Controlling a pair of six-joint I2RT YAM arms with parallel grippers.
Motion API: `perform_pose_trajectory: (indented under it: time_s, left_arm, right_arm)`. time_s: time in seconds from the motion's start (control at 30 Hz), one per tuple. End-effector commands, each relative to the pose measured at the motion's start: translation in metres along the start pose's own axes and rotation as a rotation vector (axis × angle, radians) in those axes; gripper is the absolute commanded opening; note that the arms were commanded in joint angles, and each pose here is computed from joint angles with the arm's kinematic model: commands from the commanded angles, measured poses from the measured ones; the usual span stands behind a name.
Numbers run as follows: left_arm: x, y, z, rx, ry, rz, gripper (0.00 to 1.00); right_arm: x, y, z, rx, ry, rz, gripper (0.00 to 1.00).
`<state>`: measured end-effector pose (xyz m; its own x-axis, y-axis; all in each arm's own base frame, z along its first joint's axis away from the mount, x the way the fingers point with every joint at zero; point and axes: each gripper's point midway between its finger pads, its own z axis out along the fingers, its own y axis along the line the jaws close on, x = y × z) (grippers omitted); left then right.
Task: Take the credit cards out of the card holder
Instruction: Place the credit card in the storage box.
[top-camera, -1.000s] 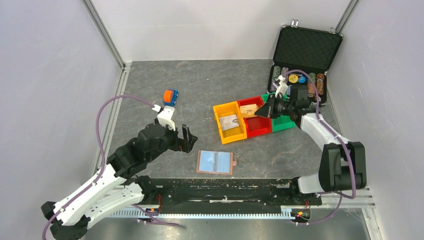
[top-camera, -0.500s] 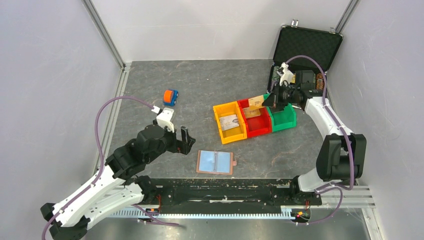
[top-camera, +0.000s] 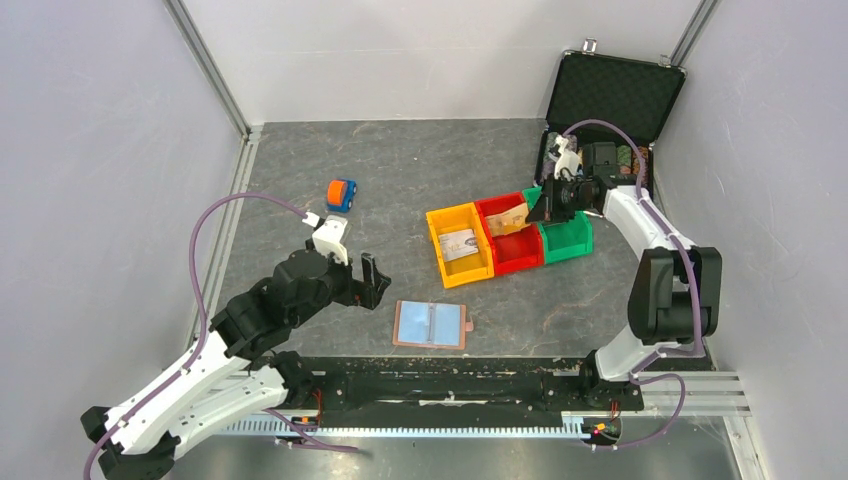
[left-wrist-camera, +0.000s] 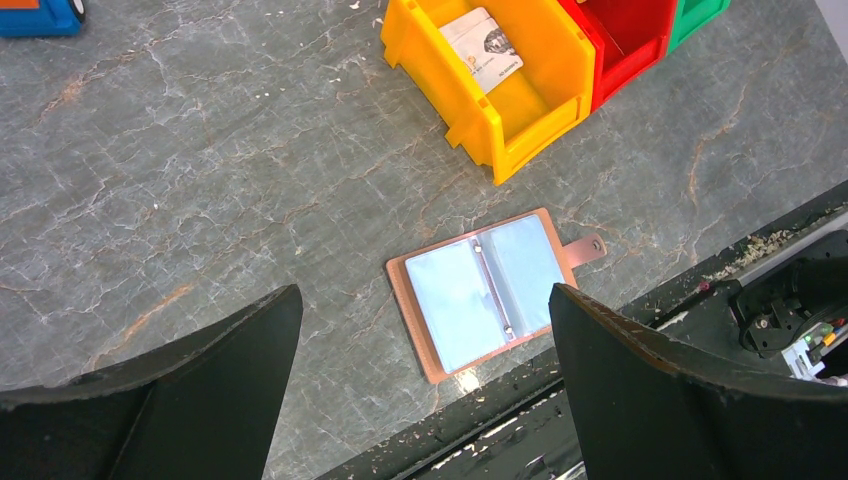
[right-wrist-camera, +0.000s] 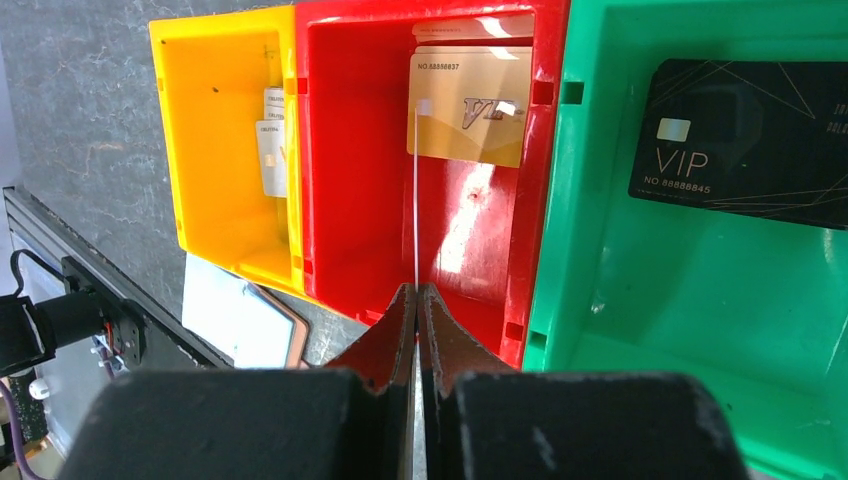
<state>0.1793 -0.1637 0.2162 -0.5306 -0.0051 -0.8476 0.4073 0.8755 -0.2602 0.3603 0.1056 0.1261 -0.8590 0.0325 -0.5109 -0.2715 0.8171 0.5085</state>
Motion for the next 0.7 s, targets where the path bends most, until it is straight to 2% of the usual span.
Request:
perform_pose_trajectory:
  time_s: [0.0,0.3,0.67]
  left_arm:
    - [-0.009,0.000,-0.002,0.013,-0.030,0.078,1.00]
    - [-0.009,0.002,-0.003,0.005,-0.037,0.076,1.00]
    - [-0.010,0.004,-0.005,-0.003,-0.049,0.070,1.00]
  right_arm:
    - [-0.013,0.002,0.008,-0.012,-0.026,-0.018,0.00]
    - [-0.009,0.004,0.038,-0.024,0.007,-0.010,0.00]
    - [-0.017,-0.005,0.056,0.002,-0.024,0.009,0.00]
